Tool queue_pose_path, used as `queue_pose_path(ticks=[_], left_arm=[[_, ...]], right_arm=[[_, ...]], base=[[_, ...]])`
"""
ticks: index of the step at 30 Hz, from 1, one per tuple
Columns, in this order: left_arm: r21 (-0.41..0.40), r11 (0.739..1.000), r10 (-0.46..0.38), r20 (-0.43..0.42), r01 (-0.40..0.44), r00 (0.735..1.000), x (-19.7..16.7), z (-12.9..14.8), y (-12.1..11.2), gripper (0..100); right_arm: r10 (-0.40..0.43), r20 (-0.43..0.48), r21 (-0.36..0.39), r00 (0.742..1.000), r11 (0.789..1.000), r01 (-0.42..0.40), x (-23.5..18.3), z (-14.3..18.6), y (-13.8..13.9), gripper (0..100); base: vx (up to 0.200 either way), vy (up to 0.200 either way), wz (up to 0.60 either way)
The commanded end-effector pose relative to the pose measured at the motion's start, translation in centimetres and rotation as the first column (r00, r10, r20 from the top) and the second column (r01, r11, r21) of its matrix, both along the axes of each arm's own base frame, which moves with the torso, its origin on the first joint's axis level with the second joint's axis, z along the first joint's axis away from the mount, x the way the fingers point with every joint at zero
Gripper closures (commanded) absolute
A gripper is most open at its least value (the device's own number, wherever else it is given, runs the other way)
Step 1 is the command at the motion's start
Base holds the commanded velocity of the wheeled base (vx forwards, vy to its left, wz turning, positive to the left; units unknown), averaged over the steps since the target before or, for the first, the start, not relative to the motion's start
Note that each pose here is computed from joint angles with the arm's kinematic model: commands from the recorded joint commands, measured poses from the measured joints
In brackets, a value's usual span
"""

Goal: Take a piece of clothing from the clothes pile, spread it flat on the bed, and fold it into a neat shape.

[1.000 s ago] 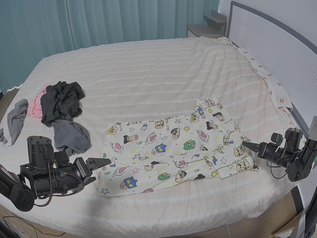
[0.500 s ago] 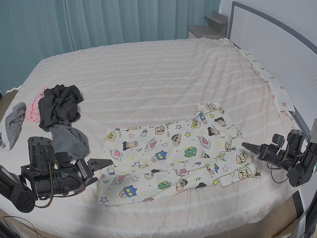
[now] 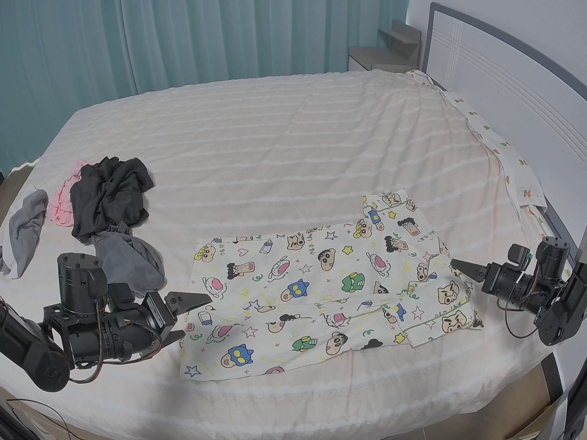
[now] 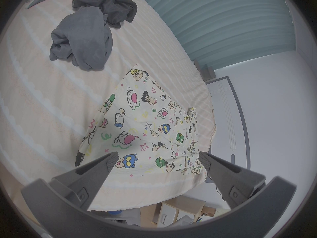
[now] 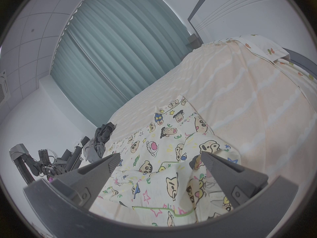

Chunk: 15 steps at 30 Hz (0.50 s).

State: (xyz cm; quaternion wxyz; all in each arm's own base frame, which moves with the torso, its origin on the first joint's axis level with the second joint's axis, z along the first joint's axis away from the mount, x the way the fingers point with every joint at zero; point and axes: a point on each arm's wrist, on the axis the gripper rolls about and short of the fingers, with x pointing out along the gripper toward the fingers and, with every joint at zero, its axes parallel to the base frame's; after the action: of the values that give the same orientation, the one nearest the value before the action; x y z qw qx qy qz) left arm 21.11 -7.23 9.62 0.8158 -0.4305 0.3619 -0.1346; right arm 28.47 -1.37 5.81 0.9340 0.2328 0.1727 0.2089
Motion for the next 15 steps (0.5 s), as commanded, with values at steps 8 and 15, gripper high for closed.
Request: queue_pose_path(ticks=[8,15], left_arm=[[-0.001,1.000,-0.006,-0.007,0.006,1.000,0.18,-0.14,-0.23,0],[-0.005,1.000,-0.007,0.010,0.007,1.000,0.23,-0.09,-0.24,0]], right_arm=[[0.002,0.006,0.000,1.000,1.000,-0.002,-0.09,0.15,-0.01,0],[0.003,0.002,0.000,1.000,1.000,-0.003,-0.12,0.12,0.04,0]], base=[[0.000,-0.200,0.00],[0.000,-0.029,0.00]])
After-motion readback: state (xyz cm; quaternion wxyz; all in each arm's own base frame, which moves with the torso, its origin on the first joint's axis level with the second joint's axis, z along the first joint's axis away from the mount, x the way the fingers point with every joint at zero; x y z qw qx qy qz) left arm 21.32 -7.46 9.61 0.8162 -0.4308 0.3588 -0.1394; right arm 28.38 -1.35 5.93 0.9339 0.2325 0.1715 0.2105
